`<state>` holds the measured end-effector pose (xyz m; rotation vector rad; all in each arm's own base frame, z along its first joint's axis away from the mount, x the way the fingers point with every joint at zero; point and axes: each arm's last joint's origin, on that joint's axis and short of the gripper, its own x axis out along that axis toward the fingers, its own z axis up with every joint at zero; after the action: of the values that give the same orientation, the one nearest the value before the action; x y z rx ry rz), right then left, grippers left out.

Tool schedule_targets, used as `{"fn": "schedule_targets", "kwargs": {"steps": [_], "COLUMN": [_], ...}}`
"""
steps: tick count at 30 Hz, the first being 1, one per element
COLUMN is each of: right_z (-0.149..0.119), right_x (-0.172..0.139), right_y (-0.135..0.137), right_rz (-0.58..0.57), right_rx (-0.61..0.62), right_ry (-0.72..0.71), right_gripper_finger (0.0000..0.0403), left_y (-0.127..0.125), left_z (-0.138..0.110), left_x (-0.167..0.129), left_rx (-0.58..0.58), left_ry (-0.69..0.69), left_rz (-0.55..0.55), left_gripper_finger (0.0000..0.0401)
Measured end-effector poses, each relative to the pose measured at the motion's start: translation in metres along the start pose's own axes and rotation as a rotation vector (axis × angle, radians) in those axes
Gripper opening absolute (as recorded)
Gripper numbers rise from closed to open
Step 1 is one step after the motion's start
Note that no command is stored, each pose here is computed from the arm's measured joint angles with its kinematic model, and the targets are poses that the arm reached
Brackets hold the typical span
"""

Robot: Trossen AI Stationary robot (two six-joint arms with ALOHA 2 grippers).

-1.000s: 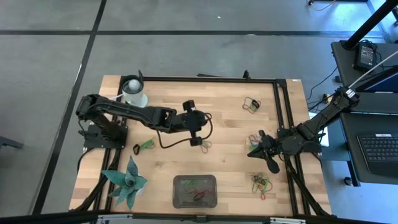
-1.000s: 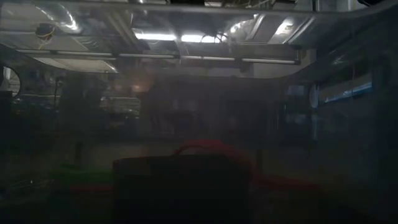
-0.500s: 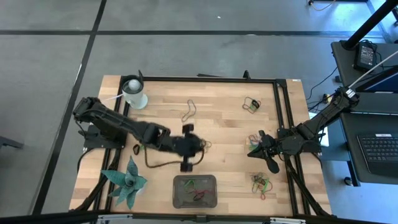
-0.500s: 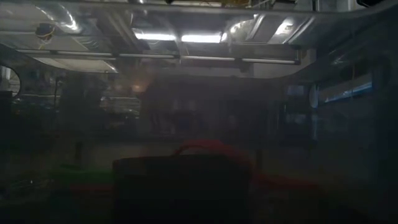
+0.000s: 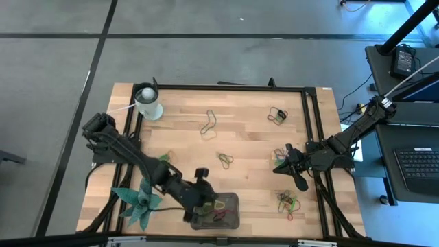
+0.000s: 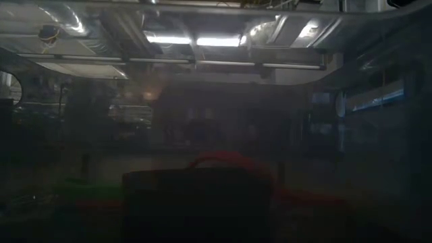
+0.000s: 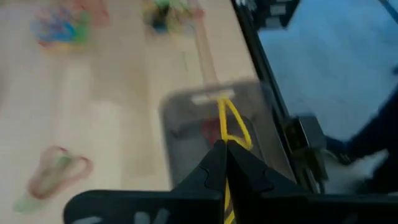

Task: Pick and place rubber bands into bin
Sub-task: Put the yellow rubber band into the black bin

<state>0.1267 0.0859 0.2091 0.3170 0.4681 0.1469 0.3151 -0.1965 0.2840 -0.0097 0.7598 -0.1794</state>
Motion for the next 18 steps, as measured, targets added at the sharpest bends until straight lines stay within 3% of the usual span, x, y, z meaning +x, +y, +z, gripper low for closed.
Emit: {"fn": "schedule_targets", "kwargs": {"steps": [10,14,18], "right_z": [0.0,0.0,0.0], "right_x": [0.0,0.0,0.0], "right_y": [0.0,0.0,0.0], "right_rz": [-0.001,-0.001,-0.001], "right_rx": [-0.001,0.0,0.0], "right_ry": [0.002,0.002,0.002], "right_gripper_finger": [0.0005,0.0005,0.0005], "left_y": [-0.002,0.0,0.002], "left_z": [-0.039,-0.053,-0.062], "left_x": [0.077,0.1,0.112], "left_rx": [-0.06,-0.084,-0.107], "left_ry": [0.29,0.358,0.419], "left_rz": [-0.129,-0.104,-0.153], "left_gripper_finger": [0.0002,0.0002,0.0004]}}
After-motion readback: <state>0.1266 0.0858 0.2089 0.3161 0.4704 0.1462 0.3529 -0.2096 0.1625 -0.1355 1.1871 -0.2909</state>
